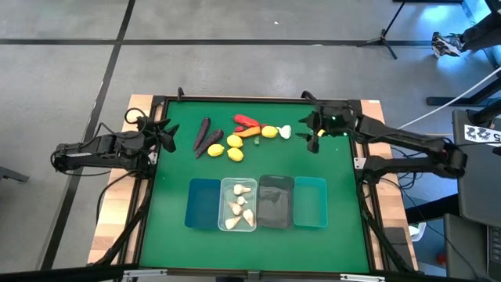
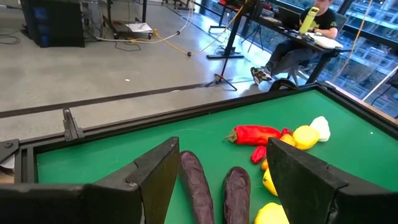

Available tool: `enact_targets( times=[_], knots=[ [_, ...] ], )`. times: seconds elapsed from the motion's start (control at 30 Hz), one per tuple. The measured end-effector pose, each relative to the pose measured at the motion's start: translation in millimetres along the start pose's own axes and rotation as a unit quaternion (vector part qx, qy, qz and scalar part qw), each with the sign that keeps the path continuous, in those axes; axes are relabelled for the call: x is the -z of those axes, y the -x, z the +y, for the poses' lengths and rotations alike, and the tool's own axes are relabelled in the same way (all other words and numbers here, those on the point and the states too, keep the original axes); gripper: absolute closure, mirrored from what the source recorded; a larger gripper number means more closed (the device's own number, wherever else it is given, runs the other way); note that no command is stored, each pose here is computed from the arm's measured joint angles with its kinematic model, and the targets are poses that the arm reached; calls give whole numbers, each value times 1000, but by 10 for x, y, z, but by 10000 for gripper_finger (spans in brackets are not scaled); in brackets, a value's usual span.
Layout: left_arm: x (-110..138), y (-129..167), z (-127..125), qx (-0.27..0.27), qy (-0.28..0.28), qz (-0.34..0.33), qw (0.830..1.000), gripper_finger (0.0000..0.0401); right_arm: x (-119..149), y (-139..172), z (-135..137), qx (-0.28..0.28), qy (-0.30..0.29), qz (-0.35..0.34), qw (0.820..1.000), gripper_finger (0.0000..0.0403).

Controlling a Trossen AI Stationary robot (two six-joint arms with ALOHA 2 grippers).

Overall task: Sort produce into baskets
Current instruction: Put the white garlic into the transparent bin

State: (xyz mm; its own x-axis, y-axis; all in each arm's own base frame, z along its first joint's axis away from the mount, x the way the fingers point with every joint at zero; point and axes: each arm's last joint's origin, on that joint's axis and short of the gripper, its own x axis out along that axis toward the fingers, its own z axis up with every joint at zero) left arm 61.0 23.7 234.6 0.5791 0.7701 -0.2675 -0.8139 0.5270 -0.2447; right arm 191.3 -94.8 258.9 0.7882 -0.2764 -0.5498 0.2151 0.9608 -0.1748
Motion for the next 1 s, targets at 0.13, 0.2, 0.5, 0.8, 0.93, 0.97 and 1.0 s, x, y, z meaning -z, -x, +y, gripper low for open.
enact_targets(
  times=[0.13, 0.2, 0.5, 0.8, 0.93, 0.97, 1.0],
  knots=[
    [0, 0, 0, 0, 0, 0, 1000, 164, 291, -112, -89, 73, -25, -31, 997, 160],
    [0, 0, 0, 0, 0, 0, 1000, 164, 374, -183, -117, 75, -33, -47, 996, 158],
    [0, 0, 1, -1, 0, -1, 1000, 164, 566, -556, -172, 86, -73, -21, 993, 82],
    [-1, 0, 1, -1, 0, -1, 1000, 164, 701, -815, -179, 79, -102, 4, 992, 16],
    [-1, 0, 1, -1, 0, -1, 1000, 164, 735, -921, -186, 74, -111, -3, 991, 20],
    [-1, 0, 1, -1, 0, -1, 1000, 164, 744, -949, -186, 71, -115, -6, 991, 21],
    [-1, 0, 1, -1, 0, -1, 1000, 164, 757, -978, -187, 71, -117, -7, 991, 22]
  ],
)
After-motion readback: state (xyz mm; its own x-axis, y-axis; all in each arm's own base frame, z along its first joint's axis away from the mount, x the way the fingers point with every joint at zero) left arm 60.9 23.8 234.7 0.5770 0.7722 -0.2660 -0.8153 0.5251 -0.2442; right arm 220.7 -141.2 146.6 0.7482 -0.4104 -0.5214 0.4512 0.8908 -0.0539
